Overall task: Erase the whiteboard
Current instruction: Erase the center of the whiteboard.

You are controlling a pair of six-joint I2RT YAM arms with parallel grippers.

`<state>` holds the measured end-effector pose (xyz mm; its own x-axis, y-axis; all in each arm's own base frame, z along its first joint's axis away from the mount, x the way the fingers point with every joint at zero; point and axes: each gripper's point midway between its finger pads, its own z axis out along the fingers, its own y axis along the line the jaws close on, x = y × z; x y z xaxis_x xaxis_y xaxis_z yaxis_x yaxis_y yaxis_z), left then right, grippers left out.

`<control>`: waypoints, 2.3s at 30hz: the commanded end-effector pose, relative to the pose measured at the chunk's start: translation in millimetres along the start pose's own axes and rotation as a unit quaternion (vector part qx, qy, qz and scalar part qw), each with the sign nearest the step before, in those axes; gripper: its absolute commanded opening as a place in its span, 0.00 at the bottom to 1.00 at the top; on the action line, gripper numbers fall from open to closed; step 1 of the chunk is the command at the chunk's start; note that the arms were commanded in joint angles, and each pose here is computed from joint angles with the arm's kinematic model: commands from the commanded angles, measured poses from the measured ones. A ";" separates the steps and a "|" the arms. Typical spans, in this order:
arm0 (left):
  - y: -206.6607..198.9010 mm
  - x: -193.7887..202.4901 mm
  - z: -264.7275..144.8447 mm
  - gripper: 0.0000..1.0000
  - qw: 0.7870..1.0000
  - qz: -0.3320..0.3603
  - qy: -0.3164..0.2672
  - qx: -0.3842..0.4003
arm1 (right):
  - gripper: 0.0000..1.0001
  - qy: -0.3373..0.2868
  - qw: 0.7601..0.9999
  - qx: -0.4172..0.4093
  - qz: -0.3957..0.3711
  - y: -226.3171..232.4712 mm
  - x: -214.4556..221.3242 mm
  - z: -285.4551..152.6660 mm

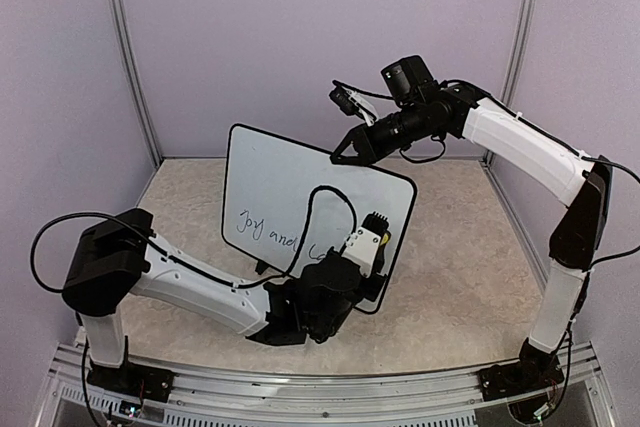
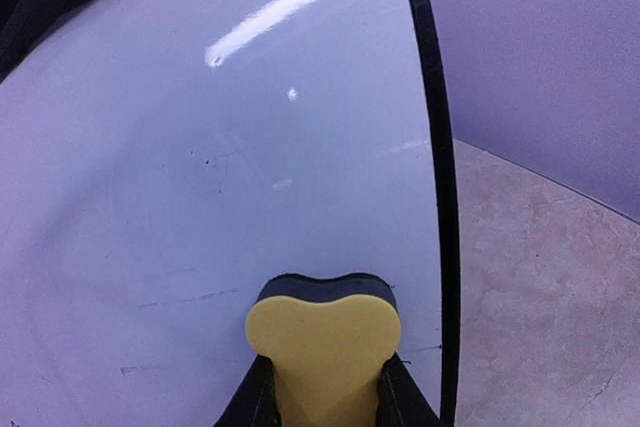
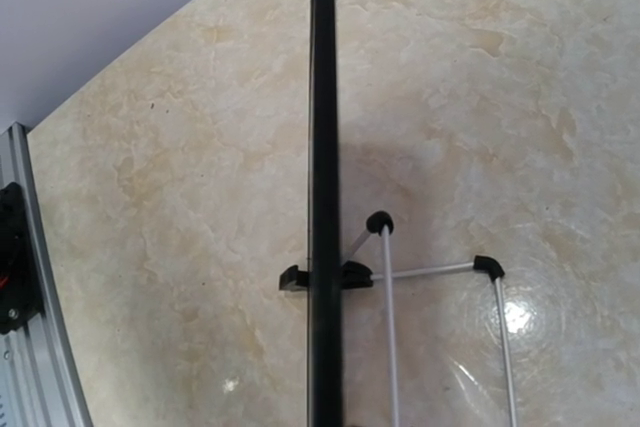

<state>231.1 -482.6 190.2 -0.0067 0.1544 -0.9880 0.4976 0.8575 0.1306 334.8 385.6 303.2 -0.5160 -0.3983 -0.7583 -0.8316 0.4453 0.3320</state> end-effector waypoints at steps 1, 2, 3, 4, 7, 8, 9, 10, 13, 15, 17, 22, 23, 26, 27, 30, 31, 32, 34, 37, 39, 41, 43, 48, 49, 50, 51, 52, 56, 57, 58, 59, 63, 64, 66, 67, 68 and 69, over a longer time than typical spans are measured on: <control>-25.5 15.9 -2.0 0.13 0.998 0.046 0.030 0.029 | 0.00 0.086 0.994 -0.044 0.045 26.2 43.7 19.3; -27.3 21.3 -2.9 0.13 0.997 0.053 0.041 0.027 | 0.00 0.086 0.994 -0.043 0.046 25.8 43.9 18.9; -28.9 30.2 -3.2 0.13 0.996 0.059 0.056 0.026 | 0.00 0.084 0.994 -0.042 0.046 25.7 43.0 17.7; -29.6 38.5 -3.4 0.12 0.995 0.063 0.070 0.025 | 0.00 0.084 0.995 -0.042 0.045 26.4 42.9 17.5; -32.1 55.7 -8.4 0.12 0.992 0.061 0.099 0.043 | 0.00 0.083 0.995 -0.041 0.045 26.4 42.5 16.0; -34.5 58.9 -11.3 0.12 0.991 0.057 0.105 0.055 | 0.00 0.084 0.995 -0.042 0.045 27.1 42.9 16.2; -35.6 60.7 -13.6 0.12 0.991 0.055 0.109 0.063 | 0.00 0.083 0.995 -0.041 0.045 26.8 42.6 15.7; -34.6 61.1 -15.5 0.12 0.990 0.055 0.111 0.063 | 0.00 0.083 0.995 -0.041 0.045 26.9 42.3 15.4; -27.2 66.1 -15.2 0.12 0.990 0.062 0.116 0.041 | 0.00 0.081 0.995 -0.041 0.045 27.2 41.7 15.7; -22.3 65.9 -12.9 0.12 0.991 0.063 0.111 0.029 | 0.00 0.081 0.995 -0.042 0.045 27.1 41.9 15.4; -14.7 61.4 -7.0 0.12 0.993 0.059 0.103 0.011 | 0.00 0.082 0.995 -0.043 0.046 27.4 42.8 16.4; 7.6 40.6 9.9 0.12 0.995 0.046 0.076 -0.045 | 0.00 0.081 0.995 -0.045 0.046 27.7 41.7 16.4; 10.3 37.1 12.4 0.12 0.995 0.047 0.069 -0.055 | 0.00 0.082 0.995 -0.045 0.046 27.7 41.6 16.5; 12.3 25.3 16.5 0.13 0.995 0.054 0.051 -0.073 | 0.00 0.083 0.994 -0.044 0.046 27.6 41.3 16.4; 11.9 23.6 17.8 0.13 0.994 0.057 0.048 -0.076 | 0.00 0.083 0.995 -0.044 0.046 27.5 41.2 16.6; 9.1 14.7 18.7 0.13 0.995 0.055 0.033 -0.077 | 0.00 0.083 0.995 -0.045 0.046 28.2 41.3 16.4; 7.7 11.4 18.3 0.13 0.995 0.060 0.028 -0.078 | 0.00 0.081 0.995 -0.044 0.045 28.0 40.5 15.7; 6.3 8.7 18.0 0.13 0.994 0.065 0.024 -0.080 | 0.00 0.082 0.995 -0.044 0.046 27.6 40.7 16.4; 7.5 5.5 17.8 0.13 0.992 0.078 0.019 -0.098 | 0.00 0.082 0.995 -0.046 0.046 28.5 40.3 16.3; 10.3 4.6 17.8 0.13 0.990 0.087 0.011 -0.114 | 0.00 0.082 0.995 -0.046 0.046 28.3 40.0 16.9; 11.1 0.3 17.1 0.13 0.990 0.083 0.004 -0.113 | 0.00 0.082 0.994 -0.046 0.046 28.0 40.2 17.2; 9.0 -5.6 16.4 0.13 0.992 0.078 -0.002 -0.103 | 0.00 0.083 0.994 -0.047 0.046 27.9 40.3 18.0; 5.6 -6.7 16.0 0.13 0.993 0.075 -0.001 -0.091 | 0.00 0.083 0.994 -0.047 0.045 28.0 39.7 17.7; 1.7 25.9 12.1 0.13 0.992 0.087 0.039 -0.080 | 0.00 0.082 0.995 -0.047 0.043 28.7 39.9 16.8; 1.7 34.6 10.8 0.13 0.992 0.092 0.049 -0.075 | 0.00 0.083 0.995 -0.046 0.043 28.3 40.5 16.7; 2.3 42.5 8.8 0.13 0.992 0.093 0.058 -0.070 | 0.00 0.082 0.995 -0.046 0.043 28.1 40.5 16.6; 2.6 49.1 6.8 0.13 0.992 0.091 0.065 -0.064 | 0.00 0.082 0.995 -0.046 0.042 28.0 41.0 16.9; 2.7 53.9 5.6 0.13 0.992 0.091 0.069 -0.060 | 0.00 0.083 0.995 -0.047 0.042 28.1 42.0 17.6; 0.8 66.5 0.3 0.13 0.992 0.094 0.079 -0.042 | 0.00 0.084 0.994 -0.049 0.043 27.3 43.6 19.9; -1.9 66.7 -0.3 0.13 0.992 0.092 0.079 -0.033 | 0.00 0.083 0.994 -0.049 0.042 27.1 43.2 20.0; -3.3 66.5 -1.0 0.12 0.992 0.091 0.078 -0.029 | 0.00 0.084 0.994 -0.049 0.043 27.3 43.8 20.7; -5.2 65.3 -1.7 0.13 0.993 0.090 0.074 -0.025 | 0.00 0.083 0.994 -0.049 0.043 26.8 43.2 20.6; -17.5 50.5 -3.8 0.13 0.995 0.089 0.049 -0.005 | 0.00 0.082 0.994 -0.049 0.043 27.2 42.2 20.2; -19.9 46.7 -2.9 0.13 0.995 0.089 0.045 -0.004 | 0.00 0.083 0.994 -0.049 0.044 27.2 42.6 20.1; -22.9 43.5 -0.2 0.13 0.995 0.093 0.041 -0.006 | 0.00 0.083 0.994 -0.048 0.045 27.1 42.7 19.7; -24.4 43.3 0.9 0.13 0.995 0.094 0.039 -0.006 | 0.00 0.083 0.994 -0.048 0.044 27.3 42.7 19.4; -25.7 42.9 1.7 0.13 0.995 0.095 0.037 -0.006 | 0.00 0.083 0.994 -0.048 0.045 27.2 42.6 19.0; -26.8 40.9 2.5 0.13 0.995 0.094 0.034 -0.005 | 0.00 0.083 0.994 -0.048 0.044 27.4 42.7 19.0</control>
<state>219.0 -485.1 156.3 0.0014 0.2997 -0.9540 0.4372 0.8579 0.2701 332.6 387.5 304.2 -0.4963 -0.4130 -0.7636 -0.8477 0.4203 0.3236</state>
